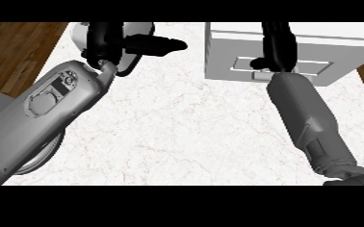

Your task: Pick up the can, place it into the drawer and close the drawer

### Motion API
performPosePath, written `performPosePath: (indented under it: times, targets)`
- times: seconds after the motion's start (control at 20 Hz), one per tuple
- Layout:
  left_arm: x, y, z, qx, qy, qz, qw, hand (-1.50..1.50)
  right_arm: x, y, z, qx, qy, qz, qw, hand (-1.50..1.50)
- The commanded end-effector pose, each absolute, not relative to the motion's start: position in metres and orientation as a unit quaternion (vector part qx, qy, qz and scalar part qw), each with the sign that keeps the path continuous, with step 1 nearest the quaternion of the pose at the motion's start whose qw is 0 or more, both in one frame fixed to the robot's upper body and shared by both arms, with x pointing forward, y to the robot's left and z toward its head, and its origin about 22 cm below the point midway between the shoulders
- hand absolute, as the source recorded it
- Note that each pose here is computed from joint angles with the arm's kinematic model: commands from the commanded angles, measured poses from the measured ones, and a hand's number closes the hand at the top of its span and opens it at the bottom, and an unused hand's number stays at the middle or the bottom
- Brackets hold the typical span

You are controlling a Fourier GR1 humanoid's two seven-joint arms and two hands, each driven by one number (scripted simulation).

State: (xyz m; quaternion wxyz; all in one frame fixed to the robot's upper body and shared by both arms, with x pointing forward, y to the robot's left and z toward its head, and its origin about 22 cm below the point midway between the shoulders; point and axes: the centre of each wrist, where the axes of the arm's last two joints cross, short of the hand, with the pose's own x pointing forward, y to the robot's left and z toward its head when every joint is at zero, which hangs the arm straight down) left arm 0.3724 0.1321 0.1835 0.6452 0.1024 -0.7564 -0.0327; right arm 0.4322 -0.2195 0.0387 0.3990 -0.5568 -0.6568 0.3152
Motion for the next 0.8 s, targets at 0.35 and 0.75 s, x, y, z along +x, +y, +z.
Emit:
performPosePath:
  times: [0.35,0.75]
  targets:
    - [0.357,0.150,0.164,0.100,-0.757,-0.047,0.644,-1.50,0.460,-0.198,0.088,-0.546,-0.665,0.311,0.403,-1.50]
    - [0.349,0.159,0.168,0.093,-0.760,-0.036,0.642,-1.50,0.462,-0.186,0.091,-0.473,-0.730,0.262,0.419,-1.50]
